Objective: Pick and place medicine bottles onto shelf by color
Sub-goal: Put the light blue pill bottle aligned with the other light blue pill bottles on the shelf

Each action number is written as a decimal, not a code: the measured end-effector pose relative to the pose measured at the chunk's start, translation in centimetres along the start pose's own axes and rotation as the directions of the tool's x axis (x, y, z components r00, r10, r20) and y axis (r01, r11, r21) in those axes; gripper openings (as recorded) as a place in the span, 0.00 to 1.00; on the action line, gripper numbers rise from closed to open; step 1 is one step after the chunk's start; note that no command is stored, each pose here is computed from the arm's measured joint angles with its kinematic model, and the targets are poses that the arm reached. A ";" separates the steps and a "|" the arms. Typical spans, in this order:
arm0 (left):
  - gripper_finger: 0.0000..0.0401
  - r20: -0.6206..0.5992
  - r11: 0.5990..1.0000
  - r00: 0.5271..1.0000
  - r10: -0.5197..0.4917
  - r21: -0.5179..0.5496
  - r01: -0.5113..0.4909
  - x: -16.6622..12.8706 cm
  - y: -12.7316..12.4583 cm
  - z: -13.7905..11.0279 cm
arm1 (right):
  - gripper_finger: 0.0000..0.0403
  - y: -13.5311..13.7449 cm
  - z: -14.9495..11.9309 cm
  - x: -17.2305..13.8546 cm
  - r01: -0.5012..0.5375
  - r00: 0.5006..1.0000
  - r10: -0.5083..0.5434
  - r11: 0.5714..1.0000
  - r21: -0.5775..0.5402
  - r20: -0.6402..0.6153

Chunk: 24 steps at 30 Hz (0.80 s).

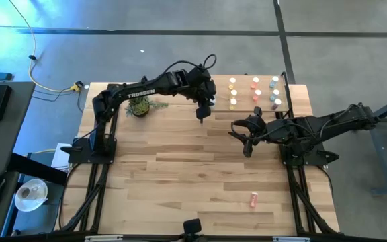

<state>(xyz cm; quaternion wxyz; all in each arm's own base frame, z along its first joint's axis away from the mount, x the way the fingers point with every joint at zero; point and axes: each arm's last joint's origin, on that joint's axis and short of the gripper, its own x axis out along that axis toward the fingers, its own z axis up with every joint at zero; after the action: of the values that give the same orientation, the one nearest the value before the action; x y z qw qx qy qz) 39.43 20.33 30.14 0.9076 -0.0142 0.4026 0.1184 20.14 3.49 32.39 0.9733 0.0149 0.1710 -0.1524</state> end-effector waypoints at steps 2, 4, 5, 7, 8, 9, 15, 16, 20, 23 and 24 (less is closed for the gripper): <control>0.27 -0.008 1.000 1.000 0.007 -0.003 -0.007 0.4 0.1 -0.1 | 0.46 0.0 0.0 0.0 0.000 1.000 0.000 1.000 0.001 0.001; 0.27 -0.019 1.000 1.000 0.020 -0.011 -0.020 0.5 0.3 -0.3 | 0.46 0.0 0.0 0.0 0.000 1.000 0.000 1.000 0.002 0.000; 0.27 -0.023 1.000 0.999 0.028 -0.011 -0.028 0.6 0.3 -0.3 | 0.46 0.0 0.0 0.0 0.000 1.000 0.000 1.000 0.004 0.000; 0.27 -0.019 0.999 0.999 0.030 -0.010 -0.030 0.8 0.2 -0.2 | 0.46 0.0 0.0 0.0 0.000 1.000 0.000 1.000 0.019 0.000; 0.27 -0.022 0.999 0.999 0.033 -0.009 -0.033 0.8 0.2 -0.3 | 0.46 0.0 0.0 0.0 0.000 1.000 0.000 1.000 0.022 0.001; 0.27 -0.022 0.999 0.999 0.033 -0.008 -0.033 0.8 0.1 -0.3 | 0.46 0.0 0.0 0.0 0.000 1.000 0.000 1.000 0.022 0.000; 0.27 -0.023 0.999 0.999 0.032 -0.007 -0.032 0.8 0.1 -0.3 | 0.46 0.0 0.0 0.0 0.000 1.000 0.000 1.000 0.020 0.000; 0.27 -0.023 0.999 0.999 0.032 -0.008 -0.032 0.8 0.1 -0.3 | 0.46 0.0 0.0 0.0 0.000 1.000 0.000 1.000 0.019 0.000; 0.28 -0.024 0.999 0.999 0.031 -0.006 -0.031 0.8 0.1 -0.3 | 0.46 0.0 0.0 0.0 0.000 1.000 0.000 1.000 0.019 0.000; 0.30 -0.024 0.999 0.999 0.031 -0.005 -0.032 0.8 0.1 -0.3 | 0.46 0.0 0.0 0.0 0.000 1.000 0.000 1.000 0.019 0.000; 0.32 -0.026 0.999 0.999 0.031 -0.006 -0.031 0.8 0.1 -0.3 | 0.46 0.0 0.0 0.0 0.000 1.000 0.000 1.000 0.019 0.000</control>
<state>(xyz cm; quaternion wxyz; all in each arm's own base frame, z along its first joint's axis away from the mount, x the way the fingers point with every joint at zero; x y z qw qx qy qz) 39.72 20.60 29.33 0.9003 -0.0122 0.4142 0.1335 20.14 3.49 32.39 0.9731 0.0242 0.1696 -0.1540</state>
